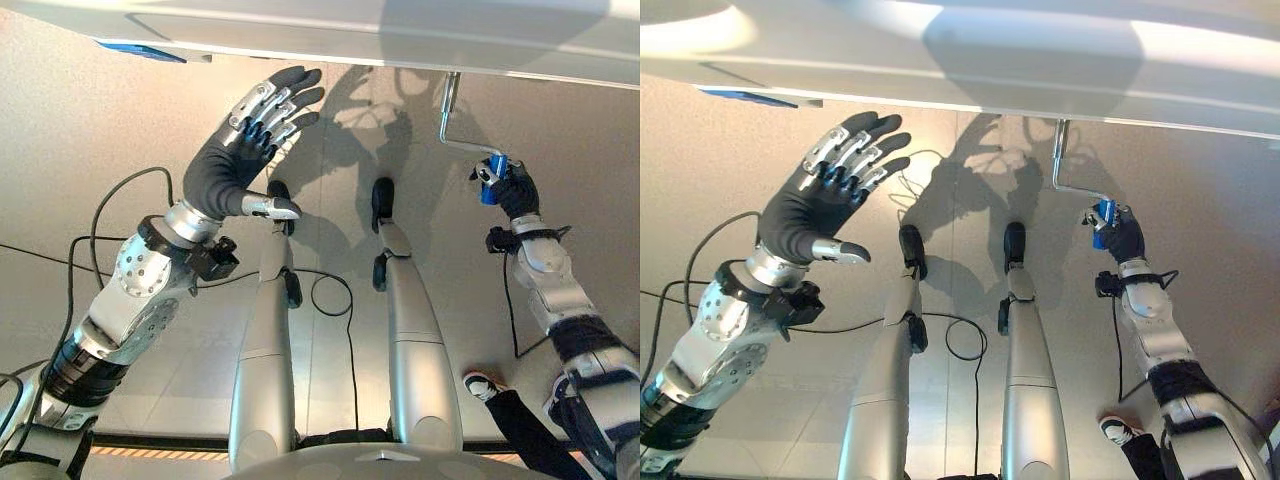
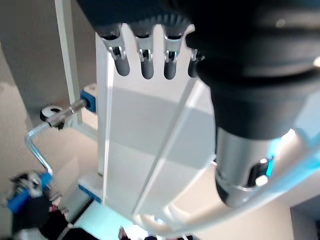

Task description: Raise the hospital bed

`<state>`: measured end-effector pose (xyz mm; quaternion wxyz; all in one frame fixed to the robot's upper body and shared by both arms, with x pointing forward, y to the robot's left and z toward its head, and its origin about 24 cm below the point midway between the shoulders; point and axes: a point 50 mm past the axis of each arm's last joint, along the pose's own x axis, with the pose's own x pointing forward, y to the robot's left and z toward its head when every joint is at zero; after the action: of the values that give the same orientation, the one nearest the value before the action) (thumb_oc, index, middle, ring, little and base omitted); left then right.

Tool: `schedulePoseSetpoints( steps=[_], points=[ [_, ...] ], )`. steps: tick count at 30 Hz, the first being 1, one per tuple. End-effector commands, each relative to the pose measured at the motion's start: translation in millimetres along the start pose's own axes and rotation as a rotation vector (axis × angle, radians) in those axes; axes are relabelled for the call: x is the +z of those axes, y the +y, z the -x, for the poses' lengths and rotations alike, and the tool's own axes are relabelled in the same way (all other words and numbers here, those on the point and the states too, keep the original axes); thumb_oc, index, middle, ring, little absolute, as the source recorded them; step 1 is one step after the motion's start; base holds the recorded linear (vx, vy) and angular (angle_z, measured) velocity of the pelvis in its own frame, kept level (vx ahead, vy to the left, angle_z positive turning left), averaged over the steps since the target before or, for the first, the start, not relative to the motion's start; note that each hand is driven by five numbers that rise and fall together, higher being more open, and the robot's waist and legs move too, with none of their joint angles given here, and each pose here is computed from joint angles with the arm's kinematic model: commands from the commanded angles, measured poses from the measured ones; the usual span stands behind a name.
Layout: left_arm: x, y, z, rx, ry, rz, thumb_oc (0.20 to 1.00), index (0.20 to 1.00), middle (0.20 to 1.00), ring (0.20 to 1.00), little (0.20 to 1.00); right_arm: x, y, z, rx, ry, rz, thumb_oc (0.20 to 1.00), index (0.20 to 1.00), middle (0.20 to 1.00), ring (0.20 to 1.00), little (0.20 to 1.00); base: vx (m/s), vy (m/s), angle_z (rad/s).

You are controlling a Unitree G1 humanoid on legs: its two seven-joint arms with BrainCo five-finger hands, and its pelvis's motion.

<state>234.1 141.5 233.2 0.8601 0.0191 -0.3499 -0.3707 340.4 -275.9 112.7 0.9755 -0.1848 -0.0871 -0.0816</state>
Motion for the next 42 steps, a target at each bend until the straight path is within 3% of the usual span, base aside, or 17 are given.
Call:
schedulePoseSetpoints(
  steps=[1, 8, 12, 14, 19, 24, 25, 26, 27, 36, 42],
  points=[
    [15, -15, -6, -0.076, -0.105, 0.039, 1.0, 1.0, 1.0, 1.0, 1.0, -30, -93, 9, -0.287, 0.293, 0.193, 0.2, 0.2, 0.2, 0.2, 0.2, 0.0, 0.0, 0.0],
    [13, -20, -12, -0.114, -0.101, 0.042, 1.0, 1.0, 1.0, 1.0, 1.0, -29, -99, -5, -0.206, 0.438, 0.465, 0.2, 0.2, 0.2, 0.2, 0.2, 0.0, 0.0, 0.0],
    [13, -22, -15, -0.122, -0.109, 0.05, 1.0, 1.0, 1.0, 1.0, 1.0, -33, -90, -8, -0.154, 0.486, 0.503, 0.2, 0.2, 0.2, 0.2, 0.2, 0.0, 0.0, 0.0],
    [13, -22, -16, -0.118, -0.117, 0.056, 1.0, 1.0, 1.0, 1.0, 1.0, -33, -75, -13, -0.094, 0.489, 0.561, 0.2, 0.2, 0.2, 0.2, 0.2, 0.0, 0.0, 0.0],
    [12, -24, -22, -0.094, -0.151, 0.09, 1.0, 1.0, 1.0, 1.0, 1.0, -43, -33, -16, -0.023, 0.512, 0.484, 0.2, 0.2, 0.2, 0.2, 0.2, 0.0, 0.004, 0.01],
    [8, -23, -26, -0.034, -0.171, 0.124, 1.0, 1.0, 1.0, 1.0, 1.0, -40, 26, -23, 0.089, 0.493, 0.389, 0.2, 0.2, 0.2, 0.2, 0.2, 0.0, 0.014, -0.02],
    [6, -24, -27, -0.002, -0.176, 0.149, 1.0, 1.0, 1.0, 1.0, 1.0, -34, 56, -25, 0.156, 0.463, 0.383, 0.2, 0.2, 0.2, 0.2, 0.2, 0.0, 0.0, 0.0],
    [6, -24, -26, -0.002, -0.176, 0.149, 1.0, 1.0, 1.0, 1.0, 1.0, -34, 56, -25, 0.157, 0.463, 0.384, 0.2, 0.2, 0.2, 0.2, 0.2, 0.01, 0.031, -0.02],
    [4, -24, -27, 0.015, -0.177, 0.159, 1.0, 1.0, 1.0, 1.0, 1.0, -29, 79, -26, 0.221, 0.435, 0.399, 0.2, 0.2, 0.2, 0.2, 0.2, 0.01, 0.017, -0.03],
    [2, -26, -29, 0.059, -0.188, 0.177, 1.0, 1.0, 1.0, 1.0, 1.0, -14, 134, -23, 0.383, 0.359, 0.532, 0.2, 0.2, 0.2, 0.2, 0.2, 0.0, 0.031, -0.02],
    [1, -28, -30, 0.077, -0.204, 0.184, 1.0, 1.0, 1.0, 1.0, 1.0, 8, 180, -16, 0.537, 0.193, 0.649, 0.2, 0.2, 0.2, 0.2, 0.2, 0.0, 0.034, 0.01]
  ],
)
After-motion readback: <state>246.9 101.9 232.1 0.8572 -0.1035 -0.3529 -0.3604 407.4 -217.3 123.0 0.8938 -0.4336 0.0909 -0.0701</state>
